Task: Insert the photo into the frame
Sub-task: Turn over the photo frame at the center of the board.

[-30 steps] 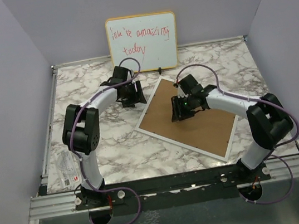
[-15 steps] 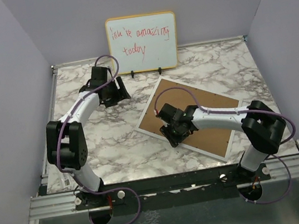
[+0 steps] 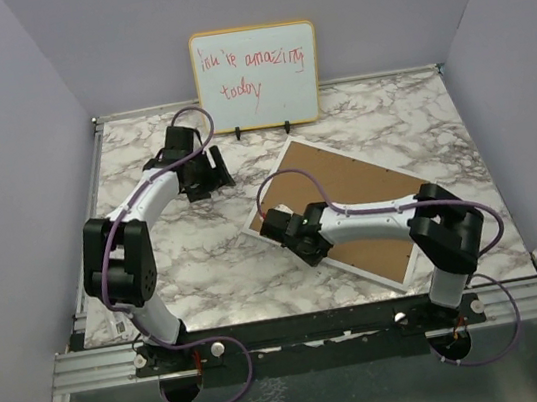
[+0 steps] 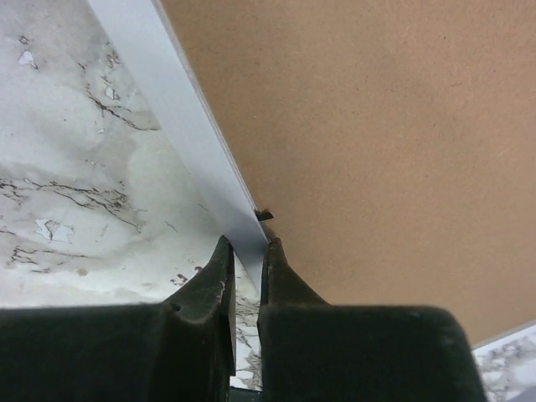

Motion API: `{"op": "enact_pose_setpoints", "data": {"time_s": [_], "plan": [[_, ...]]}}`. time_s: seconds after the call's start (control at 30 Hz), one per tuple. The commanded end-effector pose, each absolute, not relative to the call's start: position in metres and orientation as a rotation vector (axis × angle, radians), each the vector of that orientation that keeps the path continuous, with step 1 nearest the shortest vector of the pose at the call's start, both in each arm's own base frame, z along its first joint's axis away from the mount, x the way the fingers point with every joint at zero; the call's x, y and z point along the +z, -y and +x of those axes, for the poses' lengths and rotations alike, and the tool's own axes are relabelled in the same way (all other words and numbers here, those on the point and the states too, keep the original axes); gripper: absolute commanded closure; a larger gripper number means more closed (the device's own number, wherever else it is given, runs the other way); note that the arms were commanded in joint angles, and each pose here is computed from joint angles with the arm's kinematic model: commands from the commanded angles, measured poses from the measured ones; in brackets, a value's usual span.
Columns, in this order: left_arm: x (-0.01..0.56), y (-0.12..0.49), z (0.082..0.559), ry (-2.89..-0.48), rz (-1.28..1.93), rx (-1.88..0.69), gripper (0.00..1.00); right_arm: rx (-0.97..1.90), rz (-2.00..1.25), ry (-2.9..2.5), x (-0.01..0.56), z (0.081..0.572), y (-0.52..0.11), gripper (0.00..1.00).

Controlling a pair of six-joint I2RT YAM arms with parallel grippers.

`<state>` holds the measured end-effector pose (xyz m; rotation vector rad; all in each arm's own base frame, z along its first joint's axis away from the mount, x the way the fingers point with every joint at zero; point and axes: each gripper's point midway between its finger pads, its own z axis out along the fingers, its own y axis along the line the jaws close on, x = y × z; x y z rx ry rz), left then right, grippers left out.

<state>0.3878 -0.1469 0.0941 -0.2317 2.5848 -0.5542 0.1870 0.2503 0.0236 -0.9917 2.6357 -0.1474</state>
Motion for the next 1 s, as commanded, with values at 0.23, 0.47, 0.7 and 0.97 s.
{"op": "enact_pose_setpoints", "data": {"time_s": [0.23, 0.47, 0.7, 0.97], "plan": [[0.100, 0.148, 0.338, -2.605, -0.290, -0.677, 0.01, -0.068, -0.857, -2.540, 0.077, 0.210, -0.283, 0.99], [0.105, 0.184, 0.318, -2.506, -0.262, -1.030, 0.01, 0.128, -0.882, -2.512, 0.102, 0.207, -0.314, 0.99], [0.099, 0.211, 0.307, -2.454, -0.261, -1.206, 0.01, 0.236, -0.854, -2.504, 0.112, 0.210, -0.337, 0.99], [0.113, 0.254, 0.299, -2.360, -0.332, -1.413, 0.15, 0.304, -0.792, -2.508, 0.122, 0.214, -0.356, 0.99]]}}
